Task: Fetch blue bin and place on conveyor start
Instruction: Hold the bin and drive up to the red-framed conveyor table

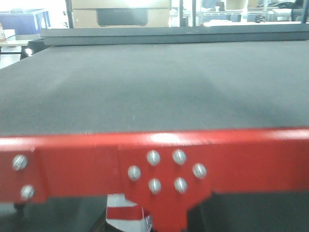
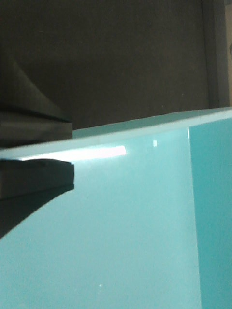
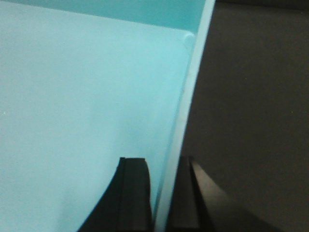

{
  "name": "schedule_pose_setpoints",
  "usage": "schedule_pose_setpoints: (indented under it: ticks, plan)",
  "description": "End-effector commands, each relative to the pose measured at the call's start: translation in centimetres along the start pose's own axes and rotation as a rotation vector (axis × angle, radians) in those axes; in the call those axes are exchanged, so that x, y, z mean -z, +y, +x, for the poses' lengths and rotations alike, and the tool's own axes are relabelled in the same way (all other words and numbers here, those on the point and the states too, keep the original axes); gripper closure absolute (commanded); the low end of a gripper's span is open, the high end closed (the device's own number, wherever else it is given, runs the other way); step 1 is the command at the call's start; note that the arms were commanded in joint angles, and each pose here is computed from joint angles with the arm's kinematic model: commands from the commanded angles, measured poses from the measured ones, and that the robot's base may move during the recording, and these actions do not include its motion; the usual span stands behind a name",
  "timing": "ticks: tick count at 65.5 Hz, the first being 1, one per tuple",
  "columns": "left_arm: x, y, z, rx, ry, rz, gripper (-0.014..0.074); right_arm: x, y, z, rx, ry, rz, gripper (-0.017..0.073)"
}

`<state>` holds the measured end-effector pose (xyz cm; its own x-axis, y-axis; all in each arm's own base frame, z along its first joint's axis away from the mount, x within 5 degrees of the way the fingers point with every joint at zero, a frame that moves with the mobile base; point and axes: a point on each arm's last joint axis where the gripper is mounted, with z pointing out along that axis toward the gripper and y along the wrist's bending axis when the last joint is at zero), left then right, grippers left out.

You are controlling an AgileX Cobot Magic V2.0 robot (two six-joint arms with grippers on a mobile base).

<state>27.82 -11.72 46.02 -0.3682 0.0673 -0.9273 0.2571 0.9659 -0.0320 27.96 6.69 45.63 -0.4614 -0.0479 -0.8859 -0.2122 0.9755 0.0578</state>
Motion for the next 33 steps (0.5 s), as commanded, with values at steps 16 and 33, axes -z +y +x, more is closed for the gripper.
schedule_pose_setpoints:
  ticks: [16,33]
  plan:
    - [0.72,-0.76,-1.01,0.023,-0.09,0.066,0.0705,0.66,0.77,-0.87,-0.011,-0.084,-0.054,0.0711]
    - [0.72,-0.76,-1.01,0.023,-0.09,0.066,0.0705,0.66,0.77,-0.89,-0.011,-0.086,-0.054,0.0711]
